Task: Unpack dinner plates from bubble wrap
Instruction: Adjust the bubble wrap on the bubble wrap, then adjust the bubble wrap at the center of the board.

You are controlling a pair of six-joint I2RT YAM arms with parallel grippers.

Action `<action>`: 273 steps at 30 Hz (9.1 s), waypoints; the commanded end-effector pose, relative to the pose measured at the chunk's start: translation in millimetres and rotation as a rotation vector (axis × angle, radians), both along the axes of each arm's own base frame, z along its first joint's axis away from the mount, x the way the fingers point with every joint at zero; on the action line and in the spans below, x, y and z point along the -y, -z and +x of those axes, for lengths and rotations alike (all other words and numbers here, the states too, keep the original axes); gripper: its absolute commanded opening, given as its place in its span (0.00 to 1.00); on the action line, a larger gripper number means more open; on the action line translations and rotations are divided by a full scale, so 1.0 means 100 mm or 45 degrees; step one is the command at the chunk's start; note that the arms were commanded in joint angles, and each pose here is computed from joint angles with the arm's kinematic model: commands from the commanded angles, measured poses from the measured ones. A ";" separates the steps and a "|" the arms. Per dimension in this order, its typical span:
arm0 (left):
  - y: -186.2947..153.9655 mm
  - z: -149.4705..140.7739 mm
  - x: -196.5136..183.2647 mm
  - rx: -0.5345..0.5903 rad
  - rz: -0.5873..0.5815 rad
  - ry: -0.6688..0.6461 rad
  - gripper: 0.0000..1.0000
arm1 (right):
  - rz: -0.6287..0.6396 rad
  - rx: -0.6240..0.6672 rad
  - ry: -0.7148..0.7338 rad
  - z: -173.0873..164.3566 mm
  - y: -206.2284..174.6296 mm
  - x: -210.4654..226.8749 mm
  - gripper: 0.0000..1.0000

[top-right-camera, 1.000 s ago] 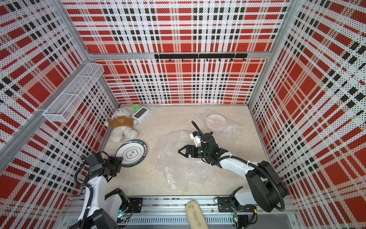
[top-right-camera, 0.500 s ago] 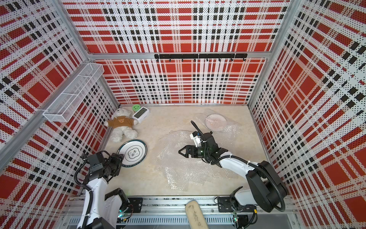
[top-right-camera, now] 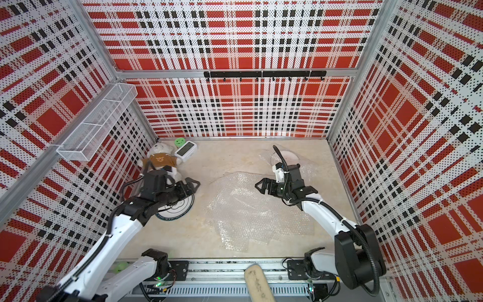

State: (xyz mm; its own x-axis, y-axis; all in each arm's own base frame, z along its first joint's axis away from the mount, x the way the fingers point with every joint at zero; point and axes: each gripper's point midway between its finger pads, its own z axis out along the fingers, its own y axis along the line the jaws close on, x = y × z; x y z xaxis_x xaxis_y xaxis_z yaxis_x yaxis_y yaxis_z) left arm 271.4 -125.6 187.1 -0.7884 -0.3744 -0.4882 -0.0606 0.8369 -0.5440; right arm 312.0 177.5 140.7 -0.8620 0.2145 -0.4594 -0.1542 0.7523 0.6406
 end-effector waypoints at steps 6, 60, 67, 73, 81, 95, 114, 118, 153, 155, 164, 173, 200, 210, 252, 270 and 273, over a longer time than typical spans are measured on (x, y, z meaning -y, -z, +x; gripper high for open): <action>0.31 -0.21 0.99 -0.017 0.192 0.442 0.94 | -0.303 -0.138 0.383 -0.17 0.36 0.94 1.00; 1.84 -0.38 1.27 -0.389 0.090 0.573 0.91 | -0.785 -0.231 0.112 -0.49 0.92 0.32 0.44; 1.86 -0.40 1.25 -0.395 0.087 0.559 0.91 | -0.845 -0.226 0.154 -0.50 0.99 0.44 0.38; 1.81 -0.39 1.24 -0.379 0.071 0.552 0.91 | -0.894 -0.207 0.151 -0.46 1.02 0.47 0.32; 1.85 -0.39 1.17 -0.389 0.072 0.527 0.90 | -0.899 -0.201 0.136 -0.45 1.02 0.46 0.14; 1.90 -0.40 1.16 -0.404 0.064 0.523 0.90 | -0.886 -0.178 0.055 -0.62 0.79 0.30 0.39; 1.94 -0.41 1.14 -0.418 0.054 0.512 0.90 | -1.033 -0.293 0.253 -0.85 1.15 0.69 0.69; 1.94 -0.41 1.13 -0.417 0.051 0.510 0.90 | -1.049 -0.271 0.301 -0.83 1.10 0.75 0.63; 1.79 -0.38 1.26 -0.401 -0.118 0.547 0.89 | -0.739 0.025 0.406 -0.37 -0.15 1.00 0.00; 1.59 -0.35 1.36 -0.360 -0.183 0.577 0.89 | -0.680 0.084 0.351 -0.38 -0.38 0.83 0.00; 0.44 -0.25 1.26 -0.054 -0.331 0.511 0.90 | -0.328 0.174 0.053 -0.42 -0.91 -0.31 0.00; -0.26 -0.07 0.18 0.167 -0.132 0.124 0.90 | -0.210 0.169 -0.125 -0.11 -0.67 -1.42 0.00; -0.65 -0.12 0.77 0.245 -0.157 0.524 0.99 | -0.219 0.194 0.022 0.43 -0.75 -0.50 0.81; 0.10 -0.32 2.05 0.052 -0.104 0.840 0.99 | -0.100 -0.004 0.483 0.45 -0.17 0.99 0.99; 0.57 -0.08 1.87 -0.169 -0.594 0.594 0.99 | 0.002 0.052 0.607 1.99 0.34 1.72 0.99; 0.21 -0.11 1.69 -0.030 -0.530 0.621 0.99 | 0.301 -0.191 0.881 1.58 0.81 1.38 0.76; 0.11 -0.12 1.67 0.031 -0.526 0.630 0.99 | 0.332 -0.203 0.925 1.67 0.93 1.40 0.74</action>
